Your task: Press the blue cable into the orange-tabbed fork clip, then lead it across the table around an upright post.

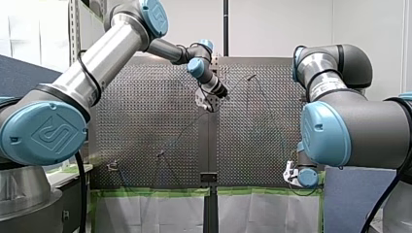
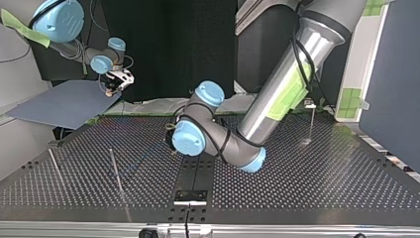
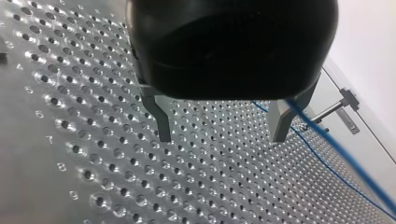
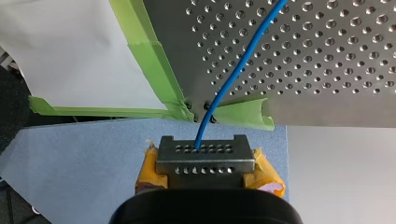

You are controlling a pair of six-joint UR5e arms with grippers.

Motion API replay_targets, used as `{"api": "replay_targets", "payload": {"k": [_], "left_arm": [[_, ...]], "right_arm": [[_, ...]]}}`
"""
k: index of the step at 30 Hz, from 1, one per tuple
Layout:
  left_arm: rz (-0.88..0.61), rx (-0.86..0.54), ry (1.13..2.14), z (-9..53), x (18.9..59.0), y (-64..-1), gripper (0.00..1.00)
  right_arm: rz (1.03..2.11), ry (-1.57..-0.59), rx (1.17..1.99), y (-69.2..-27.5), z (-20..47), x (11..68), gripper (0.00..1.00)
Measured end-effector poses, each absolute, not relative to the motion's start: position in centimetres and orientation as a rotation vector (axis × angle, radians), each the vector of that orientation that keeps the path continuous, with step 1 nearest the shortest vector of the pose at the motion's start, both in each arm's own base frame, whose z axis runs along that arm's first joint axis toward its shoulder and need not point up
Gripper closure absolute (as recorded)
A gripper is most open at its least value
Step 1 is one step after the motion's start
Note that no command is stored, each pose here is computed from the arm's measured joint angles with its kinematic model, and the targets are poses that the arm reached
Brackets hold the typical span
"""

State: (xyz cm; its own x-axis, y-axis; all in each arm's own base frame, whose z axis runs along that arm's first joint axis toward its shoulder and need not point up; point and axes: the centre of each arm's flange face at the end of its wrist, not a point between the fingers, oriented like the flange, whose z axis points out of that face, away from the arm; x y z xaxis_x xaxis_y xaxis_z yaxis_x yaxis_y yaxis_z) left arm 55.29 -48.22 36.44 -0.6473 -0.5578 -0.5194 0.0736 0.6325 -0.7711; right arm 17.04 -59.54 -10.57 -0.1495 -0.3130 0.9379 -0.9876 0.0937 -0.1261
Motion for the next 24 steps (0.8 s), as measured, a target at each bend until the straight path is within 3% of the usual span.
{"api": "replay_targets", "payload": {"k": [24], "left_arm": [[-1.018,-0.304,2.093,38.9,51.3,-50.4,0.0]], "right_arm": [[1.099,-1.587,1.324,-59.6,-10.6,17.2,1.0]]}}
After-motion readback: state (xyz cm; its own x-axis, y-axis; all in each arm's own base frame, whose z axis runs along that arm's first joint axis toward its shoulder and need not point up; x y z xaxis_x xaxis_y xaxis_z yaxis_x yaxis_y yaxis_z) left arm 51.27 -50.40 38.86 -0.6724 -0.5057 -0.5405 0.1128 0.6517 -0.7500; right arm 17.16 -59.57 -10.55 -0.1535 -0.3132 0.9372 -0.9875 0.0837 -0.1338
